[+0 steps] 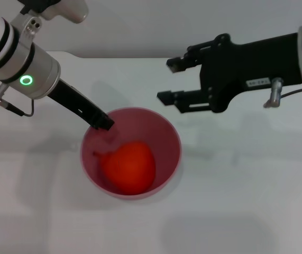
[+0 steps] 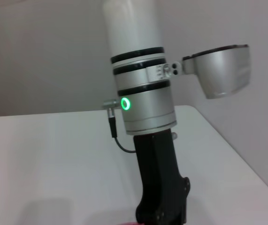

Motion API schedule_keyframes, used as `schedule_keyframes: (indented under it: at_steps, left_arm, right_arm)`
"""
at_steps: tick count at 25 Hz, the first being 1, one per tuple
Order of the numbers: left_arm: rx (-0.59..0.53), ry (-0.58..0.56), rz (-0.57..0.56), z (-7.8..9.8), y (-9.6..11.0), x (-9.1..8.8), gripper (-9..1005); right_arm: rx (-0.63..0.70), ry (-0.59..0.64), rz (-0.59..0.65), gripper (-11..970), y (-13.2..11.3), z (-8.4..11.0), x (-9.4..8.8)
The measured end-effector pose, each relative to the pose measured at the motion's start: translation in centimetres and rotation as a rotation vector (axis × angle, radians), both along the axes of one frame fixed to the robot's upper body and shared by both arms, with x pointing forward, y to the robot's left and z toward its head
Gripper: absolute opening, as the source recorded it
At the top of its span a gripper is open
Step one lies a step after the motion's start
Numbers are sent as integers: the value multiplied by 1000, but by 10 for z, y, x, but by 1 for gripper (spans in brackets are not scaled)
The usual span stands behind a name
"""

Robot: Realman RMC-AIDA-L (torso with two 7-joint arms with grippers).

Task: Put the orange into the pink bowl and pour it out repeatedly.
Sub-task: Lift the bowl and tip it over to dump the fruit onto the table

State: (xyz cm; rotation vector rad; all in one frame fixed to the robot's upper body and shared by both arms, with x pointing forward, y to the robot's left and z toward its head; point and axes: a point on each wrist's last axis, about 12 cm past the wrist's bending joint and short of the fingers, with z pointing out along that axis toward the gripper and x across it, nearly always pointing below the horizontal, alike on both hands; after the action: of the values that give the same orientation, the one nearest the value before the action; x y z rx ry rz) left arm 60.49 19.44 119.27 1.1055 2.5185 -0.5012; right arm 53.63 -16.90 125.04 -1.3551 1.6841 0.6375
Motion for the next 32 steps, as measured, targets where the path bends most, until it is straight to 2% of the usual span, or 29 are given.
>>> schedule_keyframes:
  at_steps: [2, 5, 7, 9, 11, 13, 16, 17, 19, 21, 23, 24, 26, 29, 31, 32]
  left_arm:
    - [0, 1, 1, -1, 0, 0, 43]
    - [-15, -9, -5, -1, -1, 0, 43]
    - [-55, -51, -39, -1, -10, 0, 43]
    - [-76, -78, -59, -3, -17, 0, 43]
    - [-93, -114, -95, -8, -26, -2, 43]
    - [-106, -148, -118, -13, -34, -3, 43]
    - [-121, -200, -127, -19, -42, -3, 43]
    - [-142, -281, -128, -23, -49, -2, 43]
    - [-153, -324, -129, -24, -52, -2, 43]
    - [-162, -360, -132, -26, -54, -2, 42]
    - [-190, -465, -126, -27, -61, -1, 42]
    - [-202, -522, -122, -27, -64, -2, 42]
    - [-207, -558, -123, -27, -66, -2, 42]
    - [-219, -730, -111, -28, -72, -8, 42]
    - [-220, -764, -103, -28, -72, -10, 42]
    - [-212, -854, -90, -30, -71, -16, 42]
  right_arm:
    - [24, -13, -42, 598, -6, 0, 2]
    - [90, -50, -150, 600, -24, -3, 9]
    - [164, -64, -221, 597, -39, -8, 12]
    - [294, -82, -299, 595, -63, -20, 14]
    - [439, -94, -366, 592, -90, -42, 11]
    - [618, -153, -430, 590, -117, -66, 2]
    - [883, -350, -546, 586, -156, -95, -21]
    - [946, -432, -593, 585, -168, -103, -30]
    - [1026, -554, -703, 582, -189, -116, -46]
    - [1059, -612, -785, 580, -202, -124, -57]
    - [1065, -591, -828, 577, -206, -134, -64]
    - [1065, -578, -834, 576, -207, -137, -66]
    - [1064, -551, -849, 574, -208, -144, -72]
    - [1067, -525, -860, 570, -209, -150, -77]
    - [1069, -512, -868, 567, -209, -153, -81]
    - [1069, -508, -870, 566, -210, -154, -82]
